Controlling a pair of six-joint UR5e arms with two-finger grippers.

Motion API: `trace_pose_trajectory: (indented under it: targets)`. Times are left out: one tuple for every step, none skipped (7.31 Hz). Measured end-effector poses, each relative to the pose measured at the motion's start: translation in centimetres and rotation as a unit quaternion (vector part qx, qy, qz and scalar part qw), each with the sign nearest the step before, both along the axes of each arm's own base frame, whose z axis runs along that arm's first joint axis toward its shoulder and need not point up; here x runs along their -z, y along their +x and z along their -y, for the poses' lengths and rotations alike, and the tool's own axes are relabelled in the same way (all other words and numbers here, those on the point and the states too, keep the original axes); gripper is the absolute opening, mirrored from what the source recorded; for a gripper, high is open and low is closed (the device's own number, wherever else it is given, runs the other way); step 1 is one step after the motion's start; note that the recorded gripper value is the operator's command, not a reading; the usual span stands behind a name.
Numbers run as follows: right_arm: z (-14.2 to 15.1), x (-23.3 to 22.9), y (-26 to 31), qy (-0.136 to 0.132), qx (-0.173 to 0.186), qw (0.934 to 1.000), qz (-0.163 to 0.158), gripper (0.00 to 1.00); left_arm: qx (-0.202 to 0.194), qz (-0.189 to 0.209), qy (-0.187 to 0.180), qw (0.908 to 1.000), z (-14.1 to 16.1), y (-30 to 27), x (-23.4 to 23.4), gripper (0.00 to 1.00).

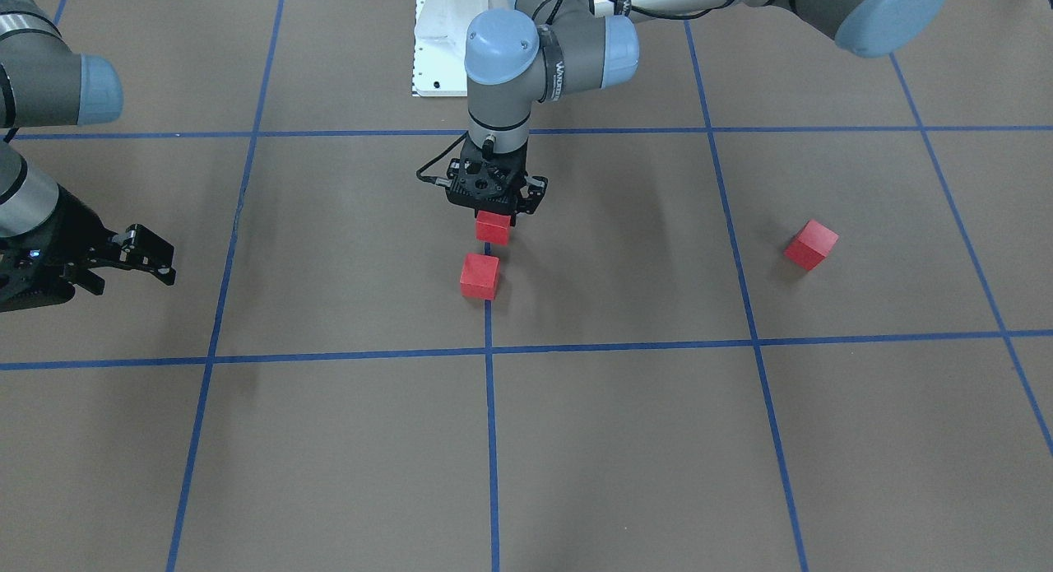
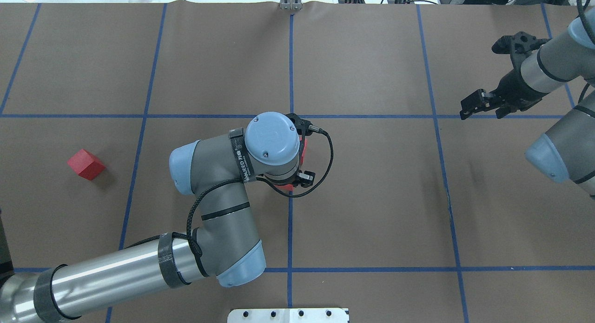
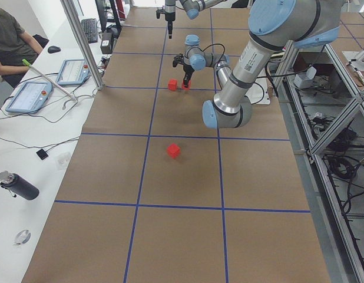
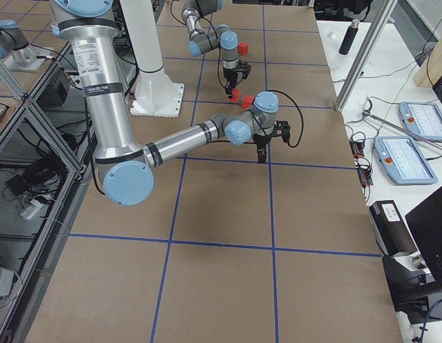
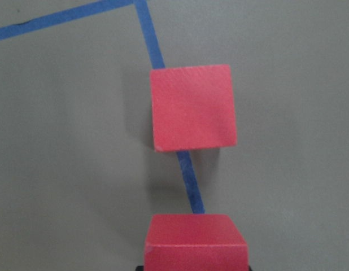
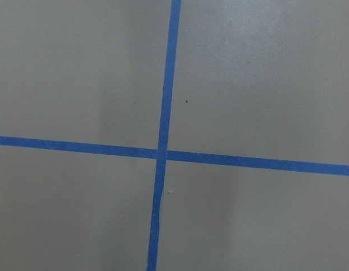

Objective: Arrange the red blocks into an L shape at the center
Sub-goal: 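Carry the cube with the left gripper to just nearer the robot than the center cube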

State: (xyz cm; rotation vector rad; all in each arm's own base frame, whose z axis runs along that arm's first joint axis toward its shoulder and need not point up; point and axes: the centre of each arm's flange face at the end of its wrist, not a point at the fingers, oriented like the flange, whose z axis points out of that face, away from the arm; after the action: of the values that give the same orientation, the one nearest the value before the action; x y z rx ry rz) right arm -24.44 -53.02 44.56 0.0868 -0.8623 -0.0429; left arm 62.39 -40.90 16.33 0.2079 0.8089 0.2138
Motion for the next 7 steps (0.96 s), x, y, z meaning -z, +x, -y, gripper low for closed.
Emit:
trace_pose_trajectory:
  targets:
    - [0.0, 0.0, 0.0, 0.000, 0.000, 1.0000, 0.000, 0.99, 0.004, 0.003, -0.004, 1.0000, 0.6, 0.5, 0.0, 0.00]
    - [0.0, 0.0, 0.0, 0.000, 0.000, 1.0000, 0.000, 0.99, 0.007, 0.007, -0.008, 0.9999, 1.0, 1.1, 0.0, 0.00]
    - [0.0, 0.0, -0.1, 0.000, 0.001, 1.0000, 0.000, 0.99, 0.012, 0.008, -0.015, 0.9998, 1.3, 1.6, 0.3, 0.00]
    - [0.0, 0.0, -0.2, 0.000, 0.001, 1.0000, 0.000, 0.99, 0.020, 0.006, -0.022, 0.9995, 1.6, 2.0, 0.5, 0.00]
    - [0.0, 0.0, -0.2, 0.000, 0.001, 1.0000, 0.000, 0.99, 0.026, 0.002, -0.025, 0.9994, 2.0, 2.0, 0.7, 0.00]
    - [0.0, 0.0, -0.3, -0.001, 0.002, 1.0000, -0.001, 0.99, 0.030, 0.001, -0.026, 0.9992, 2.4, 2.0, 0.6, 0.00]
    - [0.0, -0.1, -0.4, -0.001, 0.003, 1.0000, -0.001, 0.99, 0.033, 0.001, -0.028, 0.9990, 2.7, 2.1, 0.3, 0.00]
